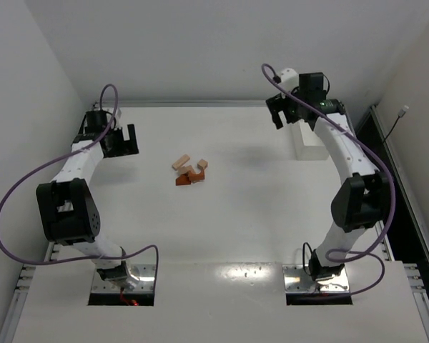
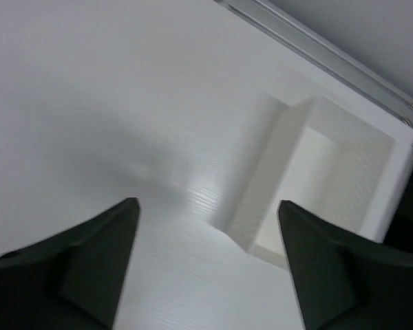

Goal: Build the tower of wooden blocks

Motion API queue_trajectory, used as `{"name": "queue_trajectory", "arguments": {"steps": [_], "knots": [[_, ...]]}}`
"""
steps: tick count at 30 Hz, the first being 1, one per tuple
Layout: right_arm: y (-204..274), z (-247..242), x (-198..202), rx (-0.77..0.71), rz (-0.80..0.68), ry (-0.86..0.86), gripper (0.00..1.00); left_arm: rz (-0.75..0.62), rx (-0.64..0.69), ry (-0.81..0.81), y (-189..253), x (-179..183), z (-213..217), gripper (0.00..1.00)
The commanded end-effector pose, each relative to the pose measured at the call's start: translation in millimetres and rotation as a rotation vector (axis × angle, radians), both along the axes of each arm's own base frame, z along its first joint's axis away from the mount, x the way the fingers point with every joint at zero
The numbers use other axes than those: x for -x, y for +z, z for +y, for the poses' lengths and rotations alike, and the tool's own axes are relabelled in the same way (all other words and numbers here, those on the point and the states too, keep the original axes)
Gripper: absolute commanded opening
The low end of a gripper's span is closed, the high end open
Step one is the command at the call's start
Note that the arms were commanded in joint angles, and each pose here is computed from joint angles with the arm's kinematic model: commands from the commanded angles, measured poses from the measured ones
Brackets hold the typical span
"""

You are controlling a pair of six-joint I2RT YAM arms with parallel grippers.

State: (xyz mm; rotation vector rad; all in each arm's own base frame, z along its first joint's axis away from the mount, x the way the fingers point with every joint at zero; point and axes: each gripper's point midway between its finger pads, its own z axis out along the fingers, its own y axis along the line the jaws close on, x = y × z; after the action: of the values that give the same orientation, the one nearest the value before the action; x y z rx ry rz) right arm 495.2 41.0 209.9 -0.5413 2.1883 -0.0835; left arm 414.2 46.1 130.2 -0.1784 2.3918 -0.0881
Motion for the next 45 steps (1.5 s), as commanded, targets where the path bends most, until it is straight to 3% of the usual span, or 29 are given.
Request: {"name": "queue_trajectory", "arguments": {"steps": [1, 2, 4, 7, 12, 13, 19, 25, 33, 35, 45], "knots": [[34, 49, 9, -0.108, -0.072, 0.228, 0.87, -0.104, -0.026, -0.016, 30, -4, -5, 1.0], [30, 60, 17, -0.151, -0.006, 0.278, 0.92, -0.095, -0.024, -0.025, 26, -2, -10, 1.0], [31, 93, 30, -0.265, 0.041, 0.36, 0.93, -0.111, -0.026, -0.039, 32, 2, -12, 1.0], [27, 135, 59, -0.335, 0.104, 0.497, 0.83, -0.107, -0.025, -0.039, 28, 9, -13, 1.0], [0, 185, 98, -0.255, 0.162, 0.639, 0.74, -0.116, -0.026, -0.049, 30, 20, -18, 1.0], [-5, 187, 96, -0.206, 0.154, 0.616, 0.67, -0.115, -0.032, -0.042, 29, 21, -16, 1.0], [-3, 222, 69, -0.144, 0.072, 0.6, 0.54, -0.109, -0.055, -0.066, 31, 30, -16, 1.0], [2, 250, 32, -0.119, 0.005, 0.577, 0.52, -0.107, -0.033, -0.146, 29, 34, -36, 1.0], [-18, 198, 29, -0.05, 0.038, 0.433, 0.51, -0.065, -0.135, -0.316, 17, 0, -106, 0.97], [-7, 177, 30, -0.039, 0.012, 0.388, 0.51, -0.047, -0.146, -0.383, 8, -9, -129, 0.86], [0, 83, 53, 0.017, 0.006, 0.207, 0.51, 0.073, -0.162, -0.47, -40, -44, -165, 0.7]]}}
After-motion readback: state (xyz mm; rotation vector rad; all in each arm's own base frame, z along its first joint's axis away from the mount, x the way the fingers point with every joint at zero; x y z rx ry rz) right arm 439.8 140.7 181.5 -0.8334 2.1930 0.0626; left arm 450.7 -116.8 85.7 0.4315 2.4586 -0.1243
